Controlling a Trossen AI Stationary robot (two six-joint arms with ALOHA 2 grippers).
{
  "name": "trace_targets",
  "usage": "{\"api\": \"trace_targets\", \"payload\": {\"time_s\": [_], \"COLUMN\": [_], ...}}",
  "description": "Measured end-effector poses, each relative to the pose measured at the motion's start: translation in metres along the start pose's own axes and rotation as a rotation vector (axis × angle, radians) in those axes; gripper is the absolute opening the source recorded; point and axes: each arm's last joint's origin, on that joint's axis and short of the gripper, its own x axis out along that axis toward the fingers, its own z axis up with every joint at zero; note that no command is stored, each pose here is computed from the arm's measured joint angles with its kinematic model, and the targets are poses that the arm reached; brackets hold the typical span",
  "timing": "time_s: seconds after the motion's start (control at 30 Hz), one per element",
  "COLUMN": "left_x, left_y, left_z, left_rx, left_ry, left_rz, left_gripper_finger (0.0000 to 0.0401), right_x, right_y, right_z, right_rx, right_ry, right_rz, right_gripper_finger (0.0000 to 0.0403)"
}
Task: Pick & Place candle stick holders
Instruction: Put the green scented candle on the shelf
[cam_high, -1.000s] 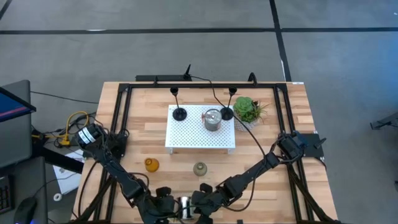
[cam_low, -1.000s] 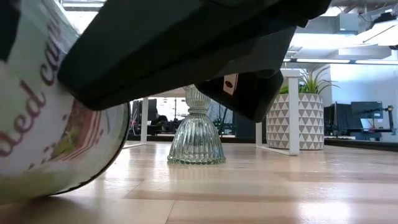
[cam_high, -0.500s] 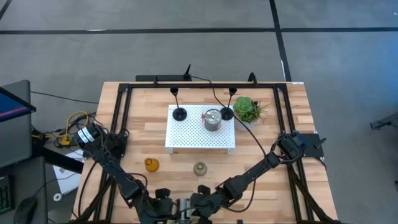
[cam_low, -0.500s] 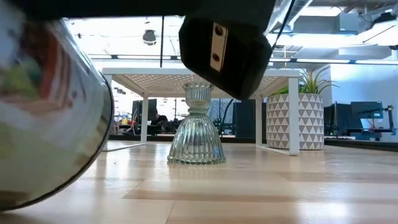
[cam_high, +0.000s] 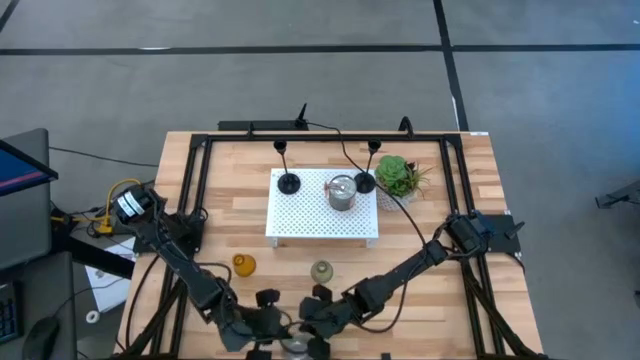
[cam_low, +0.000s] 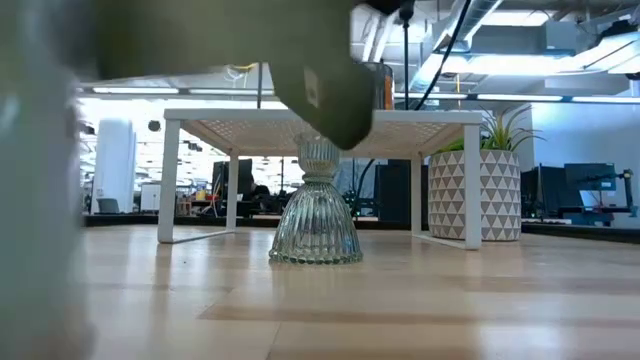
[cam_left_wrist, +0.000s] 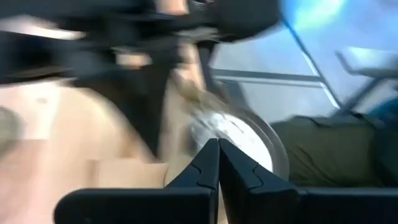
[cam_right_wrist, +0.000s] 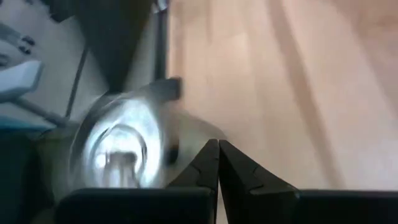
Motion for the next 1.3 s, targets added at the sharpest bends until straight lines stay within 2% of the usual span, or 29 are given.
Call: {"api": "trace_targets", "payload": {"time_s": [0.2,0.43,0.6,0.73,0.83,1.0,1.13,1.3], "left_x": [0.003,0.002,0.002,0.001,-0.004,-0.02,-0.031,-0.032], "left_y": [0.002,0.006,0.012,0.019,0.019,0.011,0.001,-0.016], "left_z": [-0.009,-0.011,-0.012,-0.013,-0.01,-0.001,0.001,-0.002], "left_rx": [-0.004,0.048,0.07,0.099,0.097,0.074,0.054,0.032], "left_ry": [0.053,0.058,0.071,0.092,0.09,0.101,0.152,0.135], "left_rz": [0.025,0.092,0.153,0.226,0.221,0.11,-0.052,-0.181], "left_gripper_finger": [0.0003,0.0002,0.0002,0.0002,0.0002,0.0002,0.0002,0.0002], "right_x": [0.0,0.0,0.0,-0.015,-0.032,-0.053,-0.058,-0.06], "right_y": [-0.001,-0.006,-0.015,-0.019,-0.017,-0.004,0.007,0.017], "right_z": [0.0,0.001,0.003,0.012,0.02,0.029,0.027,0.019], "right_rx": [-0.014,-0.023,-0.041,-0.052,-0.065,-0.122,-0.144,-0.159], "right_ry": [0.015,-0.011,-0.011,-0.015,-0.023,-0.043,-0.033,-0.025], "right_rz": [-0.001,-0.057,-0.136,-0.223,-0.258,-0.216,-0.143,-0.122], "right_gripper_finger": [0.0,0.0,0.0,0.0,0.0,0.0,0.0,0.0]}}
